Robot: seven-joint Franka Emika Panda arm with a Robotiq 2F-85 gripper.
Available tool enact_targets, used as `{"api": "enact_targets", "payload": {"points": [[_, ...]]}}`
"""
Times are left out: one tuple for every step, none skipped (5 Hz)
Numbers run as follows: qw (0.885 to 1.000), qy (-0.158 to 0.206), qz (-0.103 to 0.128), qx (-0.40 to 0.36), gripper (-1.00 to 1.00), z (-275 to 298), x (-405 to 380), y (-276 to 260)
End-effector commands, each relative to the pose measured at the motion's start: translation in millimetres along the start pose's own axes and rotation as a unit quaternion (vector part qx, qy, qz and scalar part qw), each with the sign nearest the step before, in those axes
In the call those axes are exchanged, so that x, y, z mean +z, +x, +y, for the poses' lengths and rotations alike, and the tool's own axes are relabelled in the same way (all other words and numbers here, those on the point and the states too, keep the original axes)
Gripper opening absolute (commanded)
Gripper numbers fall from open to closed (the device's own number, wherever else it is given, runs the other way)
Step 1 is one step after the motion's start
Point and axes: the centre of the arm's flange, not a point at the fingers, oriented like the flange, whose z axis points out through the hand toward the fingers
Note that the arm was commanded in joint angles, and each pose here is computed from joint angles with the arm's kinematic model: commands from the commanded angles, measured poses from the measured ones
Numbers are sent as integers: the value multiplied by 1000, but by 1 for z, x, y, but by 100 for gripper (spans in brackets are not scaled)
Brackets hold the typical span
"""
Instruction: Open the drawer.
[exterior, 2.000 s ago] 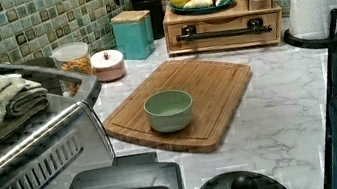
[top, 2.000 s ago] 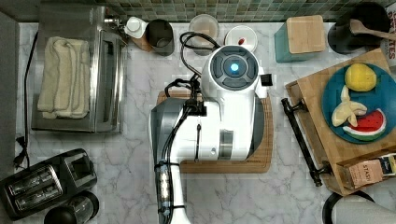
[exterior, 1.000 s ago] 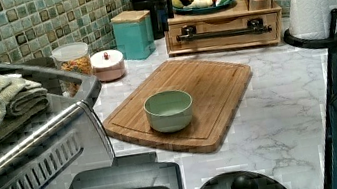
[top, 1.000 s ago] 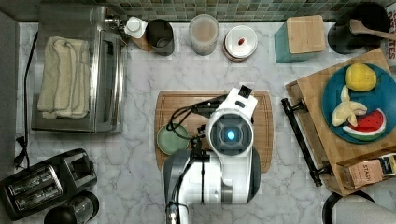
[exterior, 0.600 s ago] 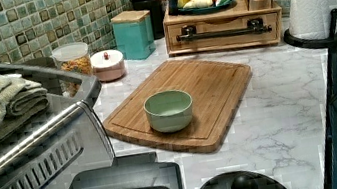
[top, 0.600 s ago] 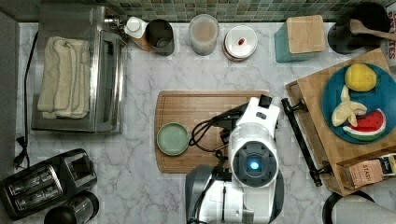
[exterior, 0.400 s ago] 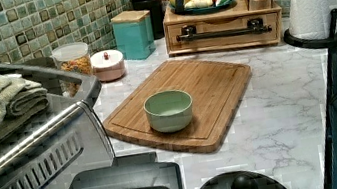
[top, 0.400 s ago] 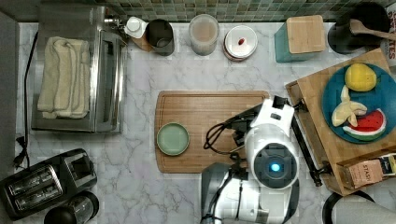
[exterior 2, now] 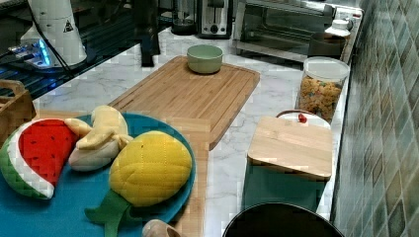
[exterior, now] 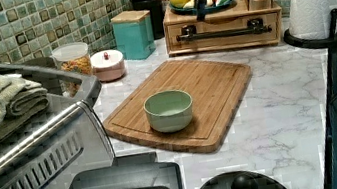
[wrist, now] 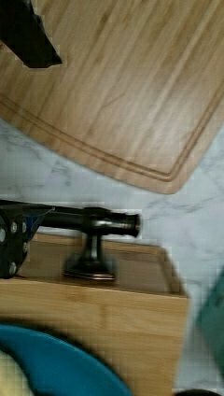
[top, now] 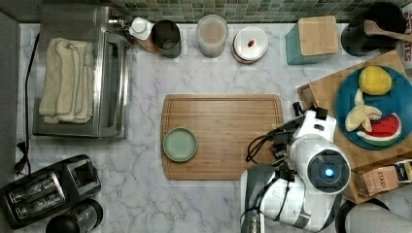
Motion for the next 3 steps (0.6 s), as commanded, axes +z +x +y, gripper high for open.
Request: {"api": "enact_targets", "payload": {"points": [[999, -27, 43, -1, 100, 12, 8, -16], [998, -16, 47, -28, 100, 37, 29, -16], [998, -15, 51, -27, 100, 52, 49, -17]]}}
